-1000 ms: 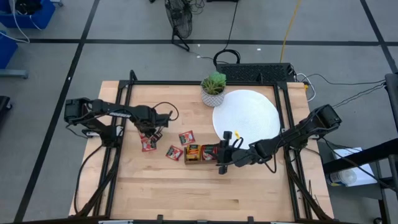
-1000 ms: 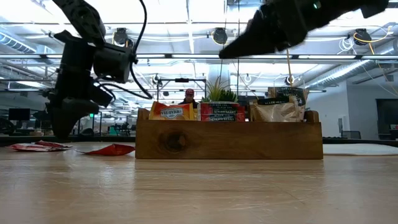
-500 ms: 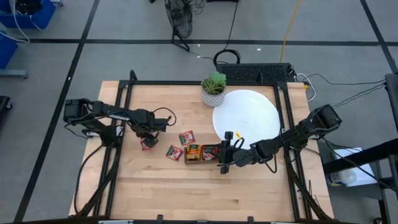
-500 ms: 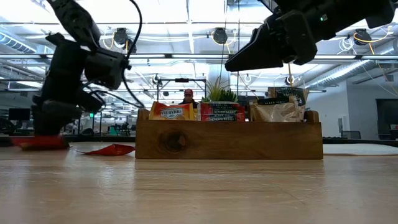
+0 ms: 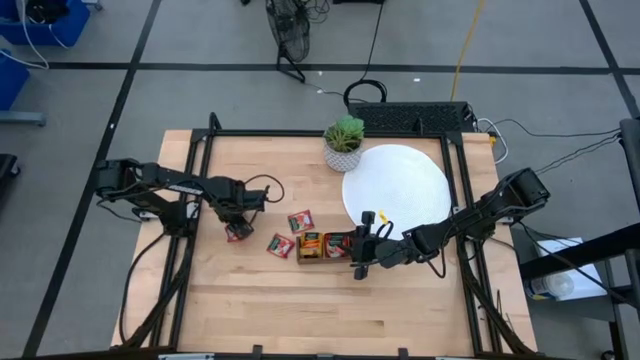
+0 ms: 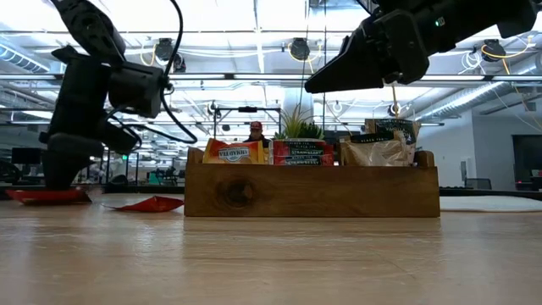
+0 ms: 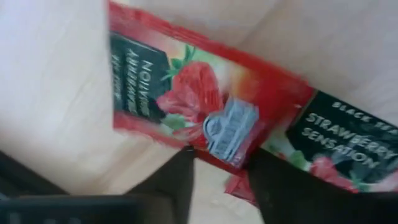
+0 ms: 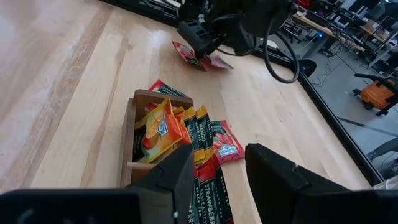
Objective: Pick & Place Tea
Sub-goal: Put the red tea bag into the middle section of the wooden organizer
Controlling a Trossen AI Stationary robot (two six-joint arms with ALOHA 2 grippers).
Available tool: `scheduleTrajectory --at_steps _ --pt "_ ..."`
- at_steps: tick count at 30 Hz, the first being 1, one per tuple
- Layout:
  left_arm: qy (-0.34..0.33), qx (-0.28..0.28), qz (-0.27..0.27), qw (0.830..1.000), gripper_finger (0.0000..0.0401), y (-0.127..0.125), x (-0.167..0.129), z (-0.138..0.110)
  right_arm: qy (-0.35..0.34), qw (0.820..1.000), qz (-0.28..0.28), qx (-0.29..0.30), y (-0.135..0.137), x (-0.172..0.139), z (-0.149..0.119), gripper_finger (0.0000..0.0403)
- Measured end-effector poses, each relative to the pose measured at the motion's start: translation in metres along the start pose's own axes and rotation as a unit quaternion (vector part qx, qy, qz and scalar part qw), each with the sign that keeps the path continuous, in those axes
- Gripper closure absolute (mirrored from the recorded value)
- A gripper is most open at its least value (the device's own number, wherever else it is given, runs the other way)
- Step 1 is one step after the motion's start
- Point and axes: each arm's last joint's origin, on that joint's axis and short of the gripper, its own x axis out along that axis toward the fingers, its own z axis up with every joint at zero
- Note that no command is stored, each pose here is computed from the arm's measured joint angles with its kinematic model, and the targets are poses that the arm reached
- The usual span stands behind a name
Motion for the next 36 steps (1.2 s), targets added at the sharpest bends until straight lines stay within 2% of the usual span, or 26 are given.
scheduleTrajectory --at_steps 6,11,12,14,17,19,22,26,29,31,33,36 --pt "-0.014 0.028 -0.013 0.999 0.0384 -0.003 0.0 0.002 0.0 1.0 0.0 0.0 0.0 0.0 0.0 0.0273" --pt "-0.055 0.094 0.026 0.994 0.0397 -0.012 -0.002 0.001 0.0 1.0 0.0 0.0 0.0 0.0 0.0 0.0273" --pt "-0.067 0.103 0.044 0.991 0.0397 -0.015 -0.006 0.001 0.0 1.0 0.0 0.0 0.0 0.0 0.0 0.0273" --pt "-0.1 0.127 0.12 0.98 0.0398 -0.022 -0.016 0.001 -0.003 1.0 -0.001 0.002 0.0 0.0 0.001 0.0273" --pt "-0.174 0.156 0.198 0.952 0.0399 -0.038 -0.046 -0.002 -0.017 1.0 -0.006 0.014 -0.003 0.001 0.004 0.0273" --pt "-0.231 0.184 0.247 0.923 0.0399 -0.05 -0.057 -0.005 -0.032 0.999 -0.013 0.028 -0.006 0.003 0.007 0.0273" --pt "-0.329 0.219 0.274 0.877 0.04 -0.072 -0.079 -0.007 -0.048 0.996 -0.03 0.063 -0.016 0.008 0.01 0.0273" --pt "-0.421 0.25 0.317 0.813 0.04 -0.093 -0.092 -0.007 -0.068 0.989 -0.046 0.125 -0.042 0.021 0.012 0.0273" --pt "-0.481 0.253 0.336 0.769 0.04 -0.107 -0.102 -0.004 -0.086 0.98 0.006 0.182 -0.072 0.036 0.008 0.0273" --pt "-0.494 0.262 0.353 0.751 0.04 -0.111 -0.104 -0.002 -0.111 0.964 0.064 0.235 -0.092 0.045 0.006 0.0273" --pt "-0.503 0.265 0.358 0.741 0.04 -0.113 -0.108 0.001 -0.135 0.949 0.097 0.268 -0.109 0.054 0.003 0.0273" --pt "-0.514 0.256 0.342 0.744 0.04 -0.114 -0.112 0.009 -0.161 0.935 0.097 0.301 -0.124 0.064 -0.004 0.0273"
